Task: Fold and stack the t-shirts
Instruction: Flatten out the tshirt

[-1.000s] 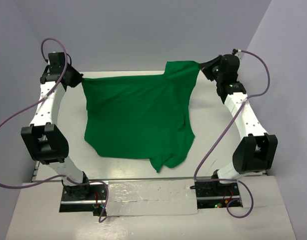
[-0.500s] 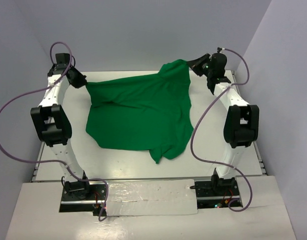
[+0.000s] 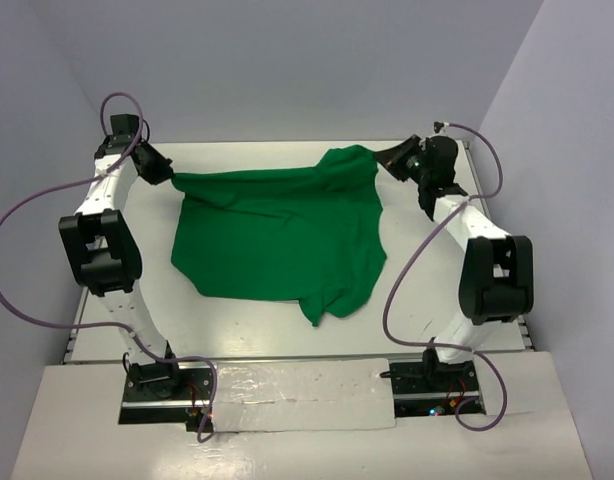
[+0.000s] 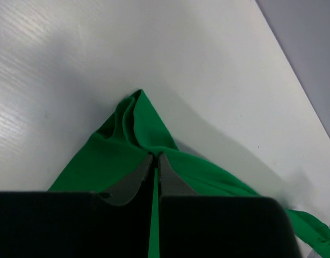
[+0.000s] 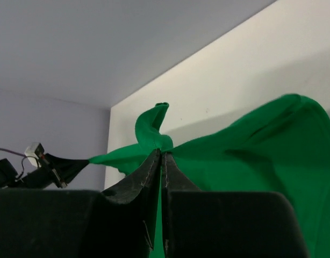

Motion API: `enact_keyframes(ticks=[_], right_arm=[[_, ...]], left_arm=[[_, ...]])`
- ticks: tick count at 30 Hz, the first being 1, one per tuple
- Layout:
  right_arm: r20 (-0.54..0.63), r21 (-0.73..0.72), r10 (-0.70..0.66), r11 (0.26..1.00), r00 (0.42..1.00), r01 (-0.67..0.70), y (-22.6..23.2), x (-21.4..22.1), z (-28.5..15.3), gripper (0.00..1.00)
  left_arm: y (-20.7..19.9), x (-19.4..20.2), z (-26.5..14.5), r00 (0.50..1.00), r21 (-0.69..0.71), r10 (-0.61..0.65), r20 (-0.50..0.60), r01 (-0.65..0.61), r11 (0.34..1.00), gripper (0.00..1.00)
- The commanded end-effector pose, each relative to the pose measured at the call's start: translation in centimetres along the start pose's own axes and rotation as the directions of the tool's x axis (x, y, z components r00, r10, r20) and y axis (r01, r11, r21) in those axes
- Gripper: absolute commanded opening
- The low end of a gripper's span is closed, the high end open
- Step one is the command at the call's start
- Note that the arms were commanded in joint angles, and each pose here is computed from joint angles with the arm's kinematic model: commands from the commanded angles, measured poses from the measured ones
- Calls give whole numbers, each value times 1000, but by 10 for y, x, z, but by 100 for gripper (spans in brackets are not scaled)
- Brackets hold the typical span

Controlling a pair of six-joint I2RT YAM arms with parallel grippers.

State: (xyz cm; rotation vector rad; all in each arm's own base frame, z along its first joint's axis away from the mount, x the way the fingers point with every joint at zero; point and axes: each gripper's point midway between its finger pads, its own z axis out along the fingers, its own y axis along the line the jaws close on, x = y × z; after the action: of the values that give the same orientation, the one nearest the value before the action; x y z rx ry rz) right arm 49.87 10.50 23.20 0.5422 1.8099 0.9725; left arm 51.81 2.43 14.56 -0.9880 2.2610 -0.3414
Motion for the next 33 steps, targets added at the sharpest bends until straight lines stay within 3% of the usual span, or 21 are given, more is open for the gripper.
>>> enact_keyframes(ticks=[1,5,9,11,17,21,25,28,33], right_arm=[[115,-86,-141,985,983,151,56,-29,-48,9],[223,-108,-219,963,950,247,113,-61,-100,9],[358,-175,-249,929,900,327,187,-91,-171,9],[462,-223,-249,896,851,383,231,-106,-222,9],[658,-252,-214,841,722,479,303,-118,-352,9],[773,-260,-162,802,614,538,341,-120,-439,9],[820,-249,-133,794,557,555,360,-123,-487,9],[839,-234,-128,792,529,563,367,-125,-503,9],[838,-183,-154,825,523,535,354,-135,-487,9]], left_arm=[[-22,-31,-62,992,85,16,126,-27,996,10],[-47,-55,-137,968,168,32,250,-76,983,10],[-77,-69,-244,916,310,30,401,-166,936,10],[-90,-69,-294,883,388,20,469,-226,893,10],[-103,-44,-454,771,515,-15,637,-411,753,10],[-101,-21,-532,707,561,-63,705,-501,659,10],[-96,-1,-590,658,586,-118,744,-558,588,10],[-95,7,-609,648,599,-136,750,-576,556,10],[-88,12,-585,681,604,-114,723,-544,583,10]])
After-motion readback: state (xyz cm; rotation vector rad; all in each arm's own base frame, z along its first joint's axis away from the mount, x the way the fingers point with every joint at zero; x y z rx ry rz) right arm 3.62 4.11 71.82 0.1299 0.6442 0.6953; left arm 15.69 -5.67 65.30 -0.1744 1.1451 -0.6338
